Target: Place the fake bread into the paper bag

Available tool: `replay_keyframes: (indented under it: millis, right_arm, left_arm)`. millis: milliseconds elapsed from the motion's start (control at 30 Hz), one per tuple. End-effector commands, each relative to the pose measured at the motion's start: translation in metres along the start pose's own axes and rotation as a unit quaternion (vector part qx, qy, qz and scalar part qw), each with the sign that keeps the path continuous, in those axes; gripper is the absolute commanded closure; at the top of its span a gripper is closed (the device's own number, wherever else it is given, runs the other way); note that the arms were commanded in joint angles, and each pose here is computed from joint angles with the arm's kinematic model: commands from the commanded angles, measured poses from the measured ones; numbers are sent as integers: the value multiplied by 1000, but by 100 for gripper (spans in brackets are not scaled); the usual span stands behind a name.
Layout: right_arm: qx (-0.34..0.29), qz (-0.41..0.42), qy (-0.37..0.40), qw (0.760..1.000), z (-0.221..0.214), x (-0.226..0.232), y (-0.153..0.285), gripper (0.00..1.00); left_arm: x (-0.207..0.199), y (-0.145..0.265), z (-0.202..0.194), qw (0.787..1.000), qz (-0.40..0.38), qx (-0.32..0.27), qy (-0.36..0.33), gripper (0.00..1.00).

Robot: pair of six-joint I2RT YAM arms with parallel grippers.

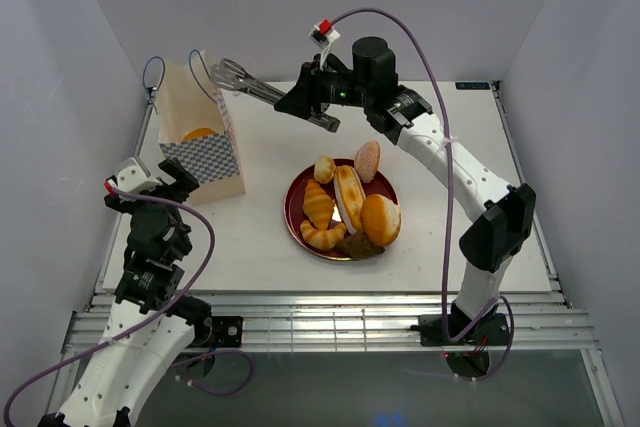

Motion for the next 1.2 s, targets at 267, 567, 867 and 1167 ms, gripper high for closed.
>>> replay_keyframes:
  millis: [267,567,867,1167]
  right_arm:
    - [-41,-98,15,994,-43,25,94,54]
    - [-15,-291,-34,956,-133,13,176,53]
    - [-15,-404,-74,912,-171,33,241,50]
    - [-9,-410,-126,903,-205,46,269,48]
  left_arm:
    - [-2,1,2,1000,-17,-4,-2,4]
    - [-8,1,2,999,-51,8,-1,4]
    - [-10,4,4,997,-73,7,10,4]
    - [-13,5,3,996,-89,10,14,4]
Point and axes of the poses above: each gripper's point midway between its finger pads, its own y axis back along the fingers, its own x axis along the line the jaws close on, z = x × y, the point moved 10 cm from there along y, back along the fingers, and after that the axes turned 10 degrees about -y, right-handed, at the moved point
